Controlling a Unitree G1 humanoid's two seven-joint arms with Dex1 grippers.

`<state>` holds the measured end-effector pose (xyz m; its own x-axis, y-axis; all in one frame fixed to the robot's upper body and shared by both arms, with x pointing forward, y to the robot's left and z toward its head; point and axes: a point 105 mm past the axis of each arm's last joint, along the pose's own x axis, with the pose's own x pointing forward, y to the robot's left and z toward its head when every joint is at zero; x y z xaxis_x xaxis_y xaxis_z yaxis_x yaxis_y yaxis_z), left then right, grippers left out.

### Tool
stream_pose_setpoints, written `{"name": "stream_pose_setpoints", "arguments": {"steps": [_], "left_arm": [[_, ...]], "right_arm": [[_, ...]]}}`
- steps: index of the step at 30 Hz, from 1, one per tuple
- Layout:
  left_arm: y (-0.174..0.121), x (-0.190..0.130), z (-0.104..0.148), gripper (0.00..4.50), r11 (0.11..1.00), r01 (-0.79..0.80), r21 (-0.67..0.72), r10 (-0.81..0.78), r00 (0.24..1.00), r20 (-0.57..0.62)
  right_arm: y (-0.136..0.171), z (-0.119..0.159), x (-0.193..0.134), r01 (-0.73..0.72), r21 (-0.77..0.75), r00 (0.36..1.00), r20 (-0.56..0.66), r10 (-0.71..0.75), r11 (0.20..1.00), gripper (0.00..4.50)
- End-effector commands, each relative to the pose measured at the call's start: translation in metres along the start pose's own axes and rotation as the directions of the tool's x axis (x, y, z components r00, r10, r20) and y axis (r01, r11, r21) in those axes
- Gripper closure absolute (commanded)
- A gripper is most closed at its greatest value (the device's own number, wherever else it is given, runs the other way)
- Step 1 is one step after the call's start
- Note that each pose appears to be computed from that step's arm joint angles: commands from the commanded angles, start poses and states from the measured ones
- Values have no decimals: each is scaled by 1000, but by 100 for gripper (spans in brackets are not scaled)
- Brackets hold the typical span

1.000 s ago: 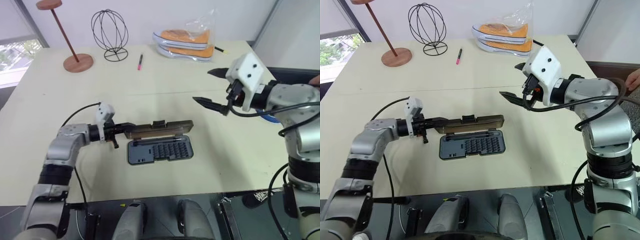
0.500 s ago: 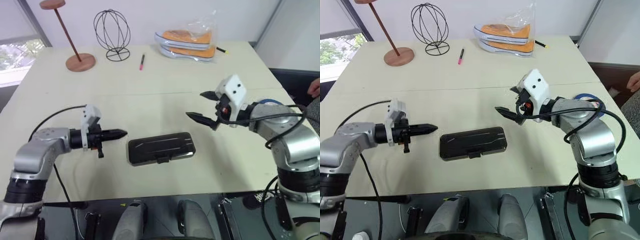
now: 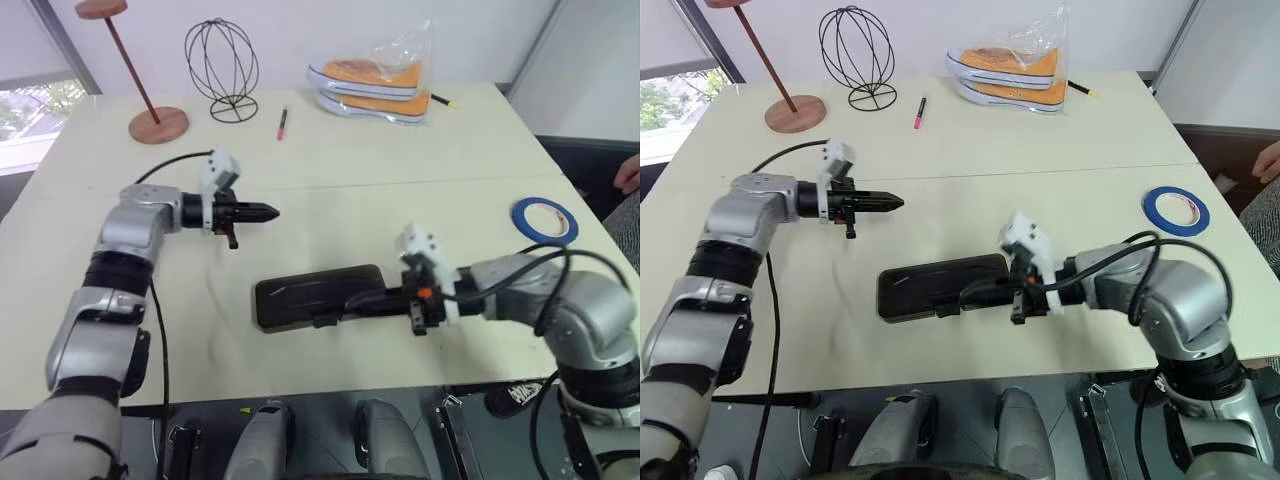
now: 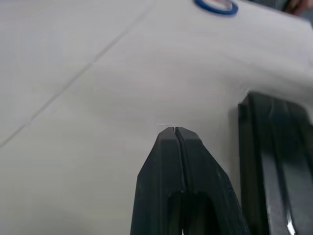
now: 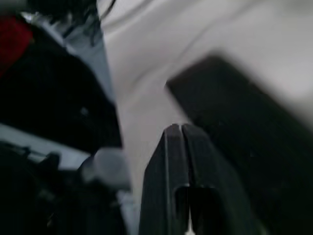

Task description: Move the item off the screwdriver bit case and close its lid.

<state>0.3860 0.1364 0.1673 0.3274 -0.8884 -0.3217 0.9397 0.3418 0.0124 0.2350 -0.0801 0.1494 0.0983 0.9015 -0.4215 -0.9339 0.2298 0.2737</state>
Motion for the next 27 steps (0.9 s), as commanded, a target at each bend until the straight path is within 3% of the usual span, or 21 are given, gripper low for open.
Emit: {"name": "stream_pose_setpoints", "arguments": {"steps": [1, 9, 14, 19, 27], "left_arm": [[-5, 10, -2, 450, 996, 81, 45, -78, 995, -55], [-13, 29, -21, 450, 984, 170, 53, -162, 978, -130], [-15, 39, -20, 450, 980, 189, 69, -179, 975, -132], [-17, 49, -15, 450, 975, 207, 86, -195, 973, -126], [-24, 61, -14, 450, 961, 250, 116, -236, 964, -127]], "right_arm": [[11, -7, 14, -43, 63, 999, -16, 44, 997, 442], [14, -34, 46, 40, 206, 997, -70, -27, 978, 442], [-1, -36, 57, 215, 249, 976, -75, -203, 944, 442], [-13, -39, 56, 387, 175, 920, -131, -368, 905, 442], [-4, -48, 53, 443, 155, 894, -149, -423, 883, 442]]}}
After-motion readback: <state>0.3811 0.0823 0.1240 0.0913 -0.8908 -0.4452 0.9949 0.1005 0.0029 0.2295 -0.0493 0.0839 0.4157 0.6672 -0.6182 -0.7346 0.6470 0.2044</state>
